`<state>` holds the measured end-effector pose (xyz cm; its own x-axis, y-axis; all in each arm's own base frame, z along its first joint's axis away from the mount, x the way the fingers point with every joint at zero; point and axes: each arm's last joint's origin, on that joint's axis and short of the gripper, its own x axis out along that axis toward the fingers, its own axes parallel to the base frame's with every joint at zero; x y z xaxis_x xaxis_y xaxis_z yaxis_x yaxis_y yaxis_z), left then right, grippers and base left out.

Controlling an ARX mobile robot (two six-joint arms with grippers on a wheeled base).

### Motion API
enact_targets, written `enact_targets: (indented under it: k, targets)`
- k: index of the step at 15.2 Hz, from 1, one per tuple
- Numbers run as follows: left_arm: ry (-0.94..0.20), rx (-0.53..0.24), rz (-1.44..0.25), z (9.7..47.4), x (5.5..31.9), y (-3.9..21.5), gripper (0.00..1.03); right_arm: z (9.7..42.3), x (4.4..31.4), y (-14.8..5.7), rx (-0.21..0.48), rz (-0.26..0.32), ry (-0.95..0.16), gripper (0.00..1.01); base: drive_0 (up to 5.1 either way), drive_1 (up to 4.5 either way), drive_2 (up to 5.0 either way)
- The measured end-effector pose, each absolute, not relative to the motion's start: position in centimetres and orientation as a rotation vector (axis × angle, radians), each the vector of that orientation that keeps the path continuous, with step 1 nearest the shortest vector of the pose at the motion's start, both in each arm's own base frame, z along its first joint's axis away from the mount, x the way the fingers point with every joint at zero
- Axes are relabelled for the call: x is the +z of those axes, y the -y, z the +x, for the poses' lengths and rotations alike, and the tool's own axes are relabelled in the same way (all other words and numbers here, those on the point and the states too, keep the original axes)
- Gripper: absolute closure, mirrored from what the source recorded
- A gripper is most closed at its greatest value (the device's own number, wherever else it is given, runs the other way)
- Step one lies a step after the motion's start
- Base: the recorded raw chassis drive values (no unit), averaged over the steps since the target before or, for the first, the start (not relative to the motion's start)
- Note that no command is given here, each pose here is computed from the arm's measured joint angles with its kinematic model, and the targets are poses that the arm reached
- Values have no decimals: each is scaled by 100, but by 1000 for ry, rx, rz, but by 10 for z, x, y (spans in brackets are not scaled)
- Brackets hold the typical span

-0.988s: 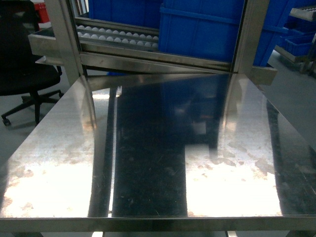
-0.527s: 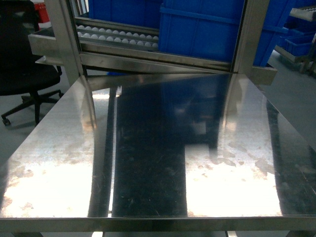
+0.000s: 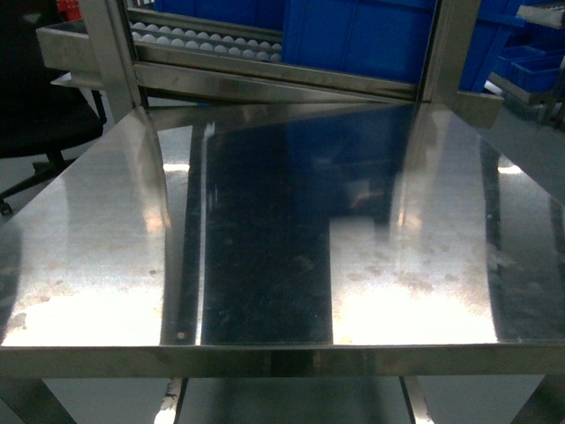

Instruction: Pick capacitor and pack into box

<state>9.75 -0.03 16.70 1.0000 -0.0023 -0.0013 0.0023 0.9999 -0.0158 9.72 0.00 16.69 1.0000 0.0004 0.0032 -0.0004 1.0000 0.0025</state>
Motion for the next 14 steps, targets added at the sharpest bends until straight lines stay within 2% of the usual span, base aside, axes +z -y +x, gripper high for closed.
enact_targets:
  k: [14]
  targets:
    - [-4,-2,-10,98,167,0,58,97,167,0,0,2,3,3,0,0,0]
